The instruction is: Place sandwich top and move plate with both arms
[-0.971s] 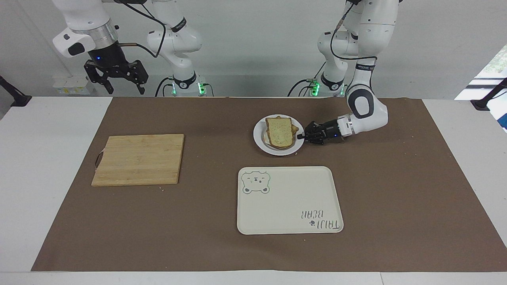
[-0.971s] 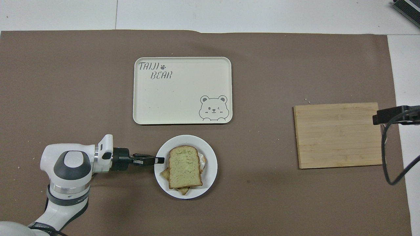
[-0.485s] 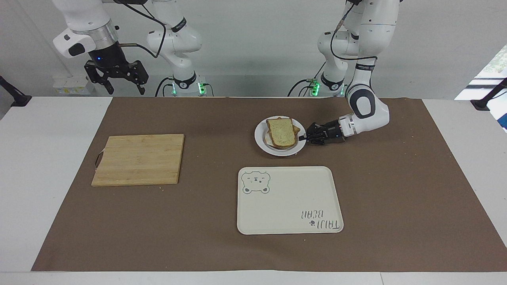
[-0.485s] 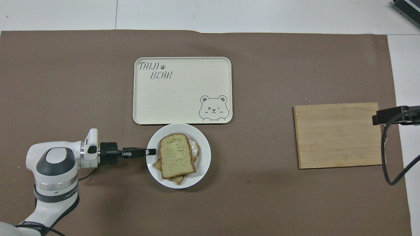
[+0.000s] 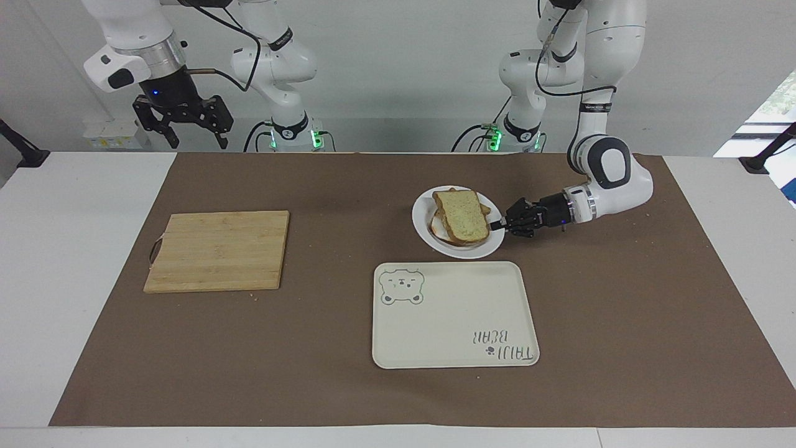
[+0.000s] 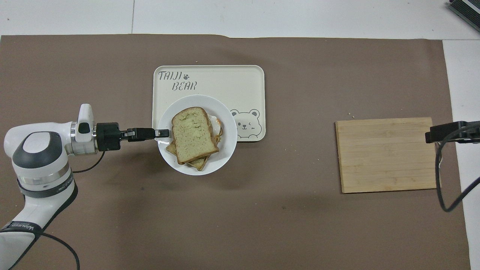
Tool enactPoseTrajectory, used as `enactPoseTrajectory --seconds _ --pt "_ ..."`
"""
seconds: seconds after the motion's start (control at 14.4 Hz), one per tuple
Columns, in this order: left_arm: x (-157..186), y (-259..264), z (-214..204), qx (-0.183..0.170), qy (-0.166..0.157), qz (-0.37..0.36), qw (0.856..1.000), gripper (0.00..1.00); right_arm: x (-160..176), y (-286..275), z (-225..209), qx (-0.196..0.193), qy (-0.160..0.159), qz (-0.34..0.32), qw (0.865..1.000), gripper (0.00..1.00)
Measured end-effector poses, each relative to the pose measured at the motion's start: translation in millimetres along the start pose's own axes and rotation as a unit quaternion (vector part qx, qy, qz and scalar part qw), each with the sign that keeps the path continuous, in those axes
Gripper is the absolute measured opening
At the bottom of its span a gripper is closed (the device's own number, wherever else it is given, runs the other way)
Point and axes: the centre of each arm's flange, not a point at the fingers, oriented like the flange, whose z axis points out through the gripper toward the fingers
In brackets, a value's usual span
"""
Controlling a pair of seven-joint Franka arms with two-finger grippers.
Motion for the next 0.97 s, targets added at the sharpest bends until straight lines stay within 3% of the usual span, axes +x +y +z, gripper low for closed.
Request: enactPoseTrajectory --seconds 0.28,0.62,0.97 --pt "48 -16 6 0.029 0.034 0.002 0.999 0.04 0 0 0 0.000 0.000 0.000 1.000 1.00" --pt "83 -48 35 0.059 0.057 -0.001 0.997 0.04 0 0 1 0.000 -0.001 0.000 1.000 1.00" --pt "90 -42 62 0.113 0.020 0.007 0.993 0.04 0 0 1 0.000 -0.002 0.000 1.000 1.00"
